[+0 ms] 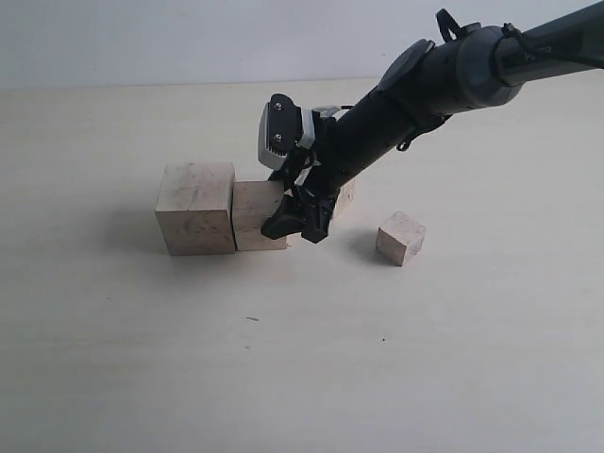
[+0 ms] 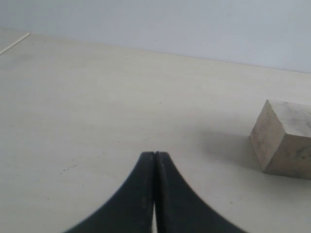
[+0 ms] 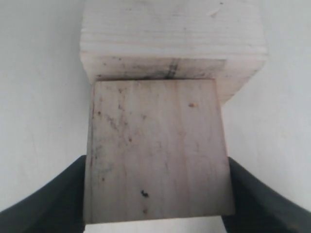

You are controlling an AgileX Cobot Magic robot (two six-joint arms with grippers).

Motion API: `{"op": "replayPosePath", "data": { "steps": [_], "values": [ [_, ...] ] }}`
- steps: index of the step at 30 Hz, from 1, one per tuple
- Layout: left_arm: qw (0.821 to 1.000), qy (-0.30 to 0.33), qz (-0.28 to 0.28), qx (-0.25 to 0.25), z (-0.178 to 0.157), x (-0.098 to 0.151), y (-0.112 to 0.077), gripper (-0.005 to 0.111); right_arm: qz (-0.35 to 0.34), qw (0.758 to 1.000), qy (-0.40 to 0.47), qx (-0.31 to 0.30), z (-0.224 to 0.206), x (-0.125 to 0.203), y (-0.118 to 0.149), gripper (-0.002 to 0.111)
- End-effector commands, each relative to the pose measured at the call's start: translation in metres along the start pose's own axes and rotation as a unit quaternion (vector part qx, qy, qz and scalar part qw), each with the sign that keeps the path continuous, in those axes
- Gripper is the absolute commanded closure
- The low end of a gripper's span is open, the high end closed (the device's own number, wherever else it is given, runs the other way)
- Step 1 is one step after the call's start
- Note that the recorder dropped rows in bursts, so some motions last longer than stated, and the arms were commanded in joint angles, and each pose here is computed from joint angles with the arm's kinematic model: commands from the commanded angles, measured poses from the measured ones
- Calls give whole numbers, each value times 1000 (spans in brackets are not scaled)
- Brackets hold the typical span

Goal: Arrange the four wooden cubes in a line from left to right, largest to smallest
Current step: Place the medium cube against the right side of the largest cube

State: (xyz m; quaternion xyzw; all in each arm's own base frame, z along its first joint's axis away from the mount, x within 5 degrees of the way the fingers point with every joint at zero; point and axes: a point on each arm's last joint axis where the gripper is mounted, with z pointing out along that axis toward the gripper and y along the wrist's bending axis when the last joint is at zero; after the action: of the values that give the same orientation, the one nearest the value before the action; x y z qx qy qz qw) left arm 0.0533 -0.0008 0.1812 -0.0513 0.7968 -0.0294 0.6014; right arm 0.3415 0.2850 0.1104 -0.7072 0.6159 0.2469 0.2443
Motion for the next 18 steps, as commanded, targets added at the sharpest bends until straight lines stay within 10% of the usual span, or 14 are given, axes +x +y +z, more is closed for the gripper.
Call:
{"op": "replayPosePath", "data": {
  "steps": [1,8,15,18],
  "values": [
    [1000,-4,2,3,0,0,0,107,-3,1000,6,0,3,5,-1,108],
    [1000,-4,2,3,0,0,0,107,-2,1000,5,-3,3,5,0,102],
    [1000,-4,2,3,0,0,0,107,26,999,-22,-6,3,0,0,33],
    [1000,-4,2,3,0,0,0,107,24,999,-21,-5,3,0,0,31]
  ]
}}
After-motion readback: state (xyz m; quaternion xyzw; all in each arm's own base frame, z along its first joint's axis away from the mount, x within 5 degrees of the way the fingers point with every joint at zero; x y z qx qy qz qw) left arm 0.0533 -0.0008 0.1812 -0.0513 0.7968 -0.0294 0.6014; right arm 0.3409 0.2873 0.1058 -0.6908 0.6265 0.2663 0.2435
